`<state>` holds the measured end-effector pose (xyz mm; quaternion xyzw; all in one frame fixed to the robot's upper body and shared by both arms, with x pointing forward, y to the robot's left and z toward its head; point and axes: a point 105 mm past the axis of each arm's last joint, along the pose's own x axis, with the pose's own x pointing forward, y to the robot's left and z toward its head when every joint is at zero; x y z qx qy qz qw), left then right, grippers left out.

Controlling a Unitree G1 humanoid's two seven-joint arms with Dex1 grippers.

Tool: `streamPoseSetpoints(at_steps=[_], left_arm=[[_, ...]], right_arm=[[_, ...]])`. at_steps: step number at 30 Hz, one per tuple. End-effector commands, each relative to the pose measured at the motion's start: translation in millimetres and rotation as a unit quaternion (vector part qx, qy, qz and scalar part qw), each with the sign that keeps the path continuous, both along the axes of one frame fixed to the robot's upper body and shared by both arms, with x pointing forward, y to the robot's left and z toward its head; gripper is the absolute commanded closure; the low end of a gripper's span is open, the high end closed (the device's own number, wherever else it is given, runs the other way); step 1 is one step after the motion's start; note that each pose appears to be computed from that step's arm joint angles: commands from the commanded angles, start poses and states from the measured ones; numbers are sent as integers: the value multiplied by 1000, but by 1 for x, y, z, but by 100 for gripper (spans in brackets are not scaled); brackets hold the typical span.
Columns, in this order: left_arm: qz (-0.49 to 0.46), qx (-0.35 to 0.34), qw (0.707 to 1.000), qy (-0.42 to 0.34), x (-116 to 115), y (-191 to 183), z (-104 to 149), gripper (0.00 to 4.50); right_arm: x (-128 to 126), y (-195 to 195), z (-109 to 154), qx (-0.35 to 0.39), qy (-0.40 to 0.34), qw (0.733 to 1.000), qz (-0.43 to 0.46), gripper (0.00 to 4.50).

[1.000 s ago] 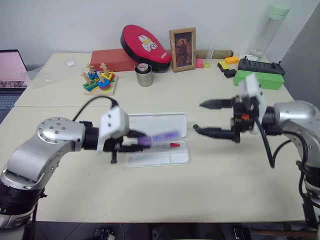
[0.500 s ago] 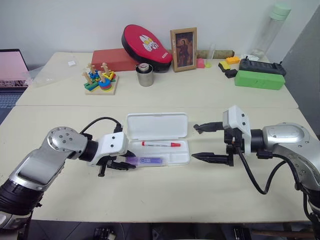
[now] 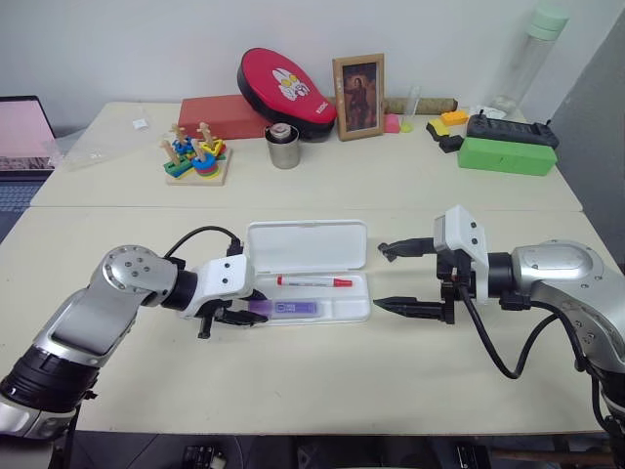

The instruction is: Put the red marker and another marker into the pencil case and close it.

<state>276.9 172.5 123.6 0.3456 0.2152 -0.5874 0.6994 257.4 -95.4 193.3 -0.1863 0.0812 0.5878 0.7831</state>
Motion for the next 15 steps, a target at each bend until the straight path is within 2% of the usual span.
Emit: streamPoseSetpoints(at_steps=[1,14,15], left_arm=[[-16,-1,1000,-17,4,-7,5,329],[-24,3,1000,-8,5,-8,1,329],[-23,0,1000,-8,5,-9,1,294]], right_arm=[[-3,4,8,2,-23,1000,9,0],[-2,3,8,3,-23,1000,2,0],[-2,3,8,3,-23,1000,2,0]])
